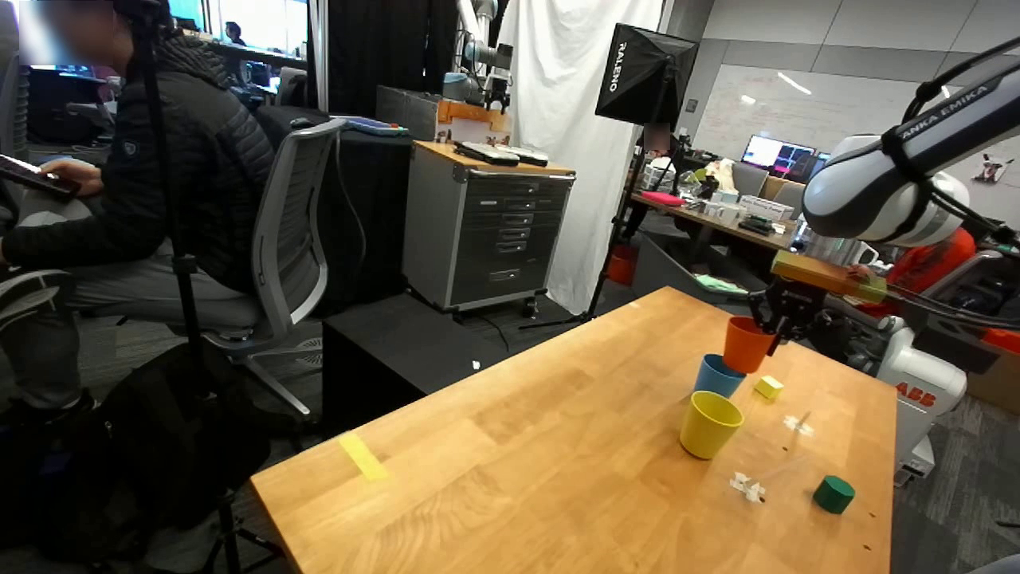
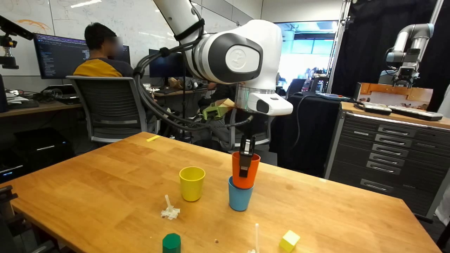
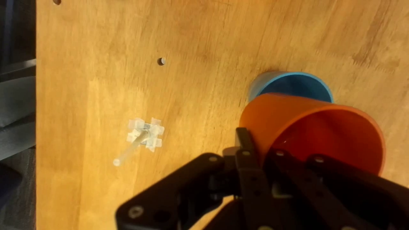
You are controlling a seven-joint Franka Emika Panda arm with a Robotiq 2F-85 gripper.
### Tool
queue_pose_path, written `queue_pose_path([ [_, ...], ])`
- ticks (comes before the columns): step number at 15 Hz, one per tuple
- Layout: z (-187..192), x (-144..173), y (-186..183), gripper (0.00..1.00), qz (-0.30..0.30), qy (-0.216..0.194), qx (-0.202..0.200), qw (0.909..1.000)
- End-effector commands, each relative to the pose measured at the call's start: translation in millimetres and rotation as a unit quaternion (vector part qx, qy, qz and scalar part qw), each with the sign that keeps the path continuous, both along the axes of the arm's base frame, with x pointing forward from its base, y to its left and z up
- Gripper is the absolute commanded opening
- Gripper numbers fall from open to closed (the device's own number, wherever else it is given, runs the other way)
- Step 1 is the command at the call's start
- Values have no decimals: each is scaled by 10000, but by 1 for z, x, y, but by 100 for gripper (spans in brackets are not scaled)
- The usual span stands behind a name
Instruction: Stack the cups together
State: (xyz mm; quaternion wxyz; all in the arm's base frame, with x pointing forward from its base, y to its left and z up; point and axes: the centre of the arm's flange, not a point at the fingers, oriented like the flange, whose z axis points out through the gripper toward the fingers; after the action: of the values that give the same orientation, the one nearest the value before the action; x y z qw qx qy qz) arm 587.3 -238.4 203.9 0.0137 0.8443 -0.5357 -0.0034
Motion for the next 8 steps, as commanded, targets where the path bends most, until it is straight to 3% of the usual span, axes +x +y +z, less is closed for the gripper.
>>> queue_pose_path([
  [1, -9, 14, -1, 6, 52, -100, 26, 9999],
  [8, -18, 24, 7, 6, 152, -165, 216, 9995],
])
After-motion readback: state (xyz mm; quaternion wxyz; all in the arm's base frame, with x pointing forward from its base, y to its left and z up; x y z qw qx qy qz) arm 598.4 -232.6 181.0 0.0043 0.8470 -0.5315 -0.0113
